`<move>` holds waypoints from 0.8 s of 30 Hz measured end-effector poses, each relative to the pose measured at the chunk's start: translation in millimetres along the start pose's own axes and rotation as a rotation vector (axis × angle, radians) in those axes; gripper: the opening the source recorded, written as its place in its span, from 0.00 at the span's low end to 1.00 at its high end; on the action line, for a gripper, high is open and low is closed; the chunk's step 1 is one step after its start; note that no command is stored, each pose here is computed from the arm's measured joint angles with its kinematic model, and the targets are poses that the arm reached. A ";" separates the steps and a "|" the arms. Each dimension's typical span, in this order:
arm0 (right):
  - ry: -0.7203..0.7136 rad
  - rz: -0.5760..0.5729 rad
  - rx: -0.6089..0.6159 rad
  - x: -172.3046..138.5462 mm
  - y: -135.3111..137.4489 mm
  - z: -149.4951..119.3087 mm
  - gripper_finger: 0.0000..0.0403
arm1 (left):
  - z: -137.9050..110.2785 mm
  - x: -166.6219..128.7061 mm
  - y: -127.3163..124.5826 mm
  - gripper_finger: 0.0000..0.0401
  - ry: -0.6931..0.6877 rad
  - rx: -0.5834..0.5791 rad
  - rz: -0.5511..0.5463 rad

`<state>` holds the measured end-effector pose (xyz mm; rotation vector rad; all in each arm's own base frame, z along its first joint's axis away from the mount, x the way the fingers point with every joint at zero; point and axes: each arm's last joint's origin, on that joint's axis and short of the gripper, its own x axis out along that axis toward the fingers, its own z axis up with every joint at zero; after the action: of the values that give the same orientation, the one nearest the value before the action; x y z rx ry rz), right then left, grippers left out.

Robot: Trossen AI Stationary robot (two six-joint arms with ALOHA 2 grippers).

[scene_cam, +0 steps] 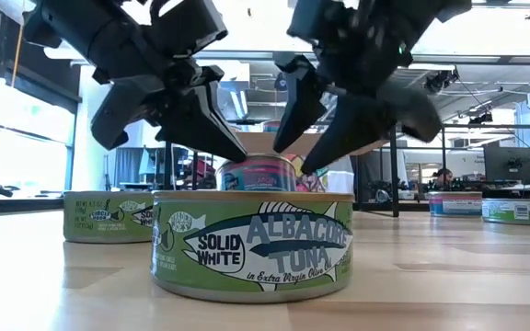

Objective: Stack canned seafood by type on shelf
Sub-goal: Put the blue tuna can on the shelf

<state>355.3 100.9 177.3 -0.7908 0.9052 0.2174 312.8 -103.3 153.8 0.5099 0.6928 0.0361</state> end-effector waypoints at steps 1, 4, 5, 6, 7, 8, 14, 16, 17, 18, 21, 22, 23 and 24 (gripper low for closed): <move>0.021 -0.027 -0.005 2.6 2.5 -2.3 0.57 | -0.1 0.1 0.2 0.00 0.001 -0.001 0.000; 0.067 -0.108 -0.010 10.6 10.2 -9.0 0.57 | -0.2 0.4 0.7 0.00 0.001 0.000 0.000; 0.082 -0.132 0.002 12.7 13.0 -12.3 0.57 | -0.3 0.4 0.9 0.00 0.002 -0.001 0.000; 0.100 -0.160 0.020 14.3 15.5 -16.0 0.57 | -0.6 0.5 1.2 0.00 0.004 -0.005 0.000; 0.113 -0.172 0.041 15.3 18.8 -19.4 0.57 | -0.9 0.6 1.1 0.00 0.008 -0.006 -0.001; 0.123 -0.169 0.063 16.3 22.1 -23.3 0.57 | -1.1 0.5 1.0 0.00 0.009 -0.005 -0.001; 0.113 -0.150 0.205 22.0 41.1 -46.5 0.56 | -1.4 0.4 1.0 0.00 0.013 -0.004 -0.002; 0.024 -0.126 0.246 25.3 47.5 -50.0 0.56 | -1.1 0.4 1.0 0.00 0.011 -0.006 -0.002; -0.030 -0.117 0.263 26.3 49.9 -51.2 0.56 | -0.7 0.4 1.1 0.00 0.007 -0.009 -0.001; -0.088 -0.115 0.278 26.9 51.7 -51.4 0.56 | 0.0 0.4 1.3 0.00 0.002 -0.019 0.000; -0.178 -0.134 0.267 26.9 57.9 -55.7 0.56 | 1.1 -0.3 2.8 0.00 -0.006 -0.062 0.004; -0.200 -0.138 0.270 26.7 58.0 -55.9 0.56 | 1.5 -0.7 3.7 0.00 -0.008 -0.078 0.005; -0.220 -0.137 0.281 26.6 57.3 -55.6 0.56 | 1.8 -1.3 4.9 0.00 -0.009 -0.093 0.007; -0.239 -0.125 0.311 26.2 56.8 -54.7 0.56 | 2.2 -2.2 6.6 0.00 -0.010 -0.110 0.009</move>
<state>310.2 99.0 107.6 -0.5169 0.6412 0.0566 313.4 -98.9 159.6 0.4073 0.6751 0.0793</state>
